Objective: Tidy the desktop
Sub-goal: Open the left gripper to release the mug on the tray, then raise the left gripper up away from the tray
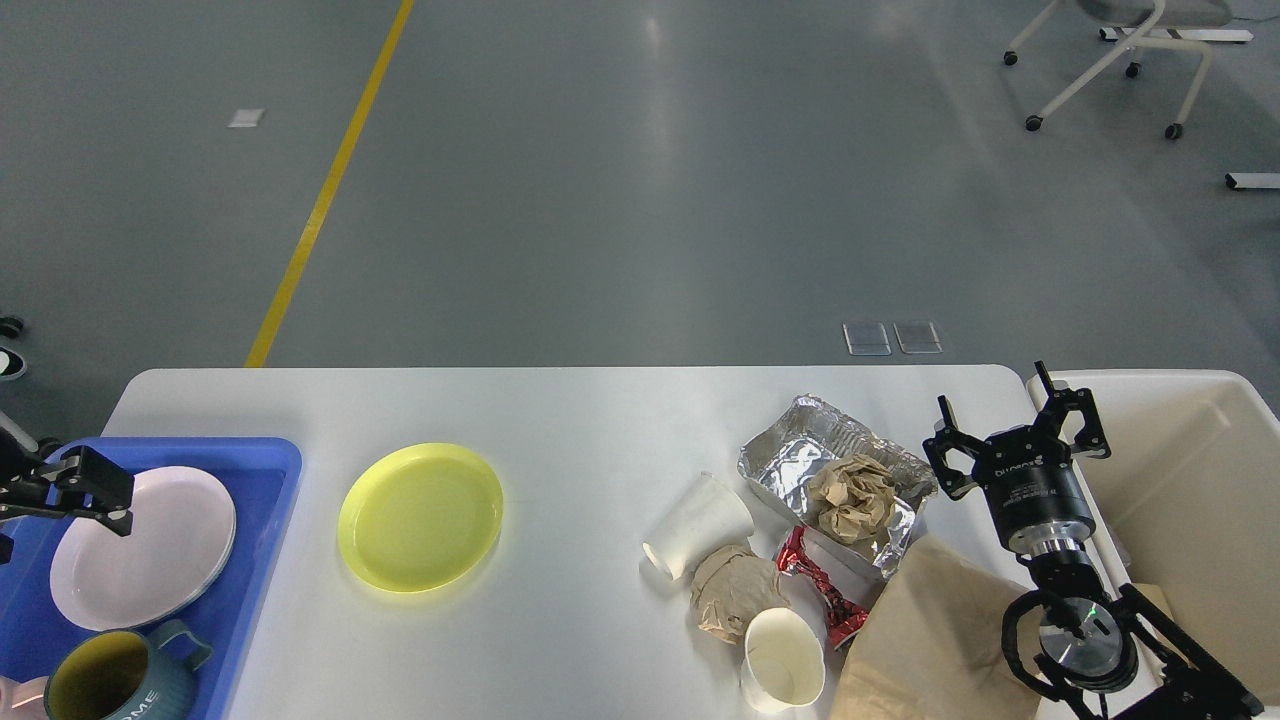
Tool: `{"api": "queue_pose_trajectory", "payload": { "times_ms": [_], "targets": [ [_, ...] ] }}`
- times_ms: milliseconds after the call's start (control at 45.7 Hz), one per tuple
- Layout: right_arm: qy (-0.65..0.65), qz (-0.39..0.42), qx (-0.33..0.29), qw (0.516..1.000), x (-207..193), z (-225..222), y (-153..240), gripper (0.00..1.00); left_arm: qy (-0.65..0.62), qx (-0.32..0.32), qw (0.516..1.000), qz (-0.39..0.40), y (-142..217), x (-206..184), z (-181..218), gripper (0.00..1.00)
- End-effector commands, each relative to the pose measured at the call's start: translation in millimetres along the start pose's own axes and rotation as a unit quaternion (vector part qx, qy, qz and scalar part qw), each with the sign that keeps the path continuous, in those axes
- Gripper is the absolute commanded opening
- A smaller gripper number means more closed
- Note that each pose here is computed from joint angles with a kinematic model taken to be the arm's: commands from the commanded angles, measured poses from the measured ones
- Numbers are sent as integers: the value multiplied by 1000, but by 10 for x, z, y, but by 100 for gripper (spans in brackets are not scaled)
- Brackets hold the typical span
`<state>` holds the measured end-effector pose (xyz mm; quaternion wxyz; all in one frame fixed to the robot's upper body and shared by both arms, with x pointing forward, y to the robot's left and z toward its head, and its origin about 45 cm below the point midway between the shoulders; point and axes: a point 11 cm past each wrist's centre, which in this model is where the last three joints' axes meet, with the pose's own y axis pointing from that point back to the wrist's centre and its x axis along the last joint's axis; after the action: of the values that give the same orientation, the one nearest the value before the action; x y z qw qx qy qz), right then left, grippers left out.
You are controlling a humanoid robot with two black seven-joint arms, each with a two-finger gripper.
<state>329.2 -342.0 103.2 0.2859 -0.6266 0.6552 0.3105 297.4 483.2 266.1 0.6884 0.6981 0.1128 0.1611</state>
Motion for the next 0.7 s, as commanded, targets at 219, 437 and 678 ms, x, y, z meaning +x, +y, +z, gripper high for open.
{"api": "queue_pose_trajectory", "payload": {
  "times_ms": [219, 437, 678],
  "targets": [
    [0, 0, 0, 1000, 1, 1, 1, 100, -50, -43, 993, 94, 1183, 302, 1240, 96],
    [0, 0, 0, 1000, 1, -2, -3, 100, -68, -53, 990, 113, 1686, -29, 1854, 96],
    [1, 1, 0, 1000, 6, 1, 2, 100, -92, -82, 987, 103, 1965, -567, 2221, 96]
  ]
}}
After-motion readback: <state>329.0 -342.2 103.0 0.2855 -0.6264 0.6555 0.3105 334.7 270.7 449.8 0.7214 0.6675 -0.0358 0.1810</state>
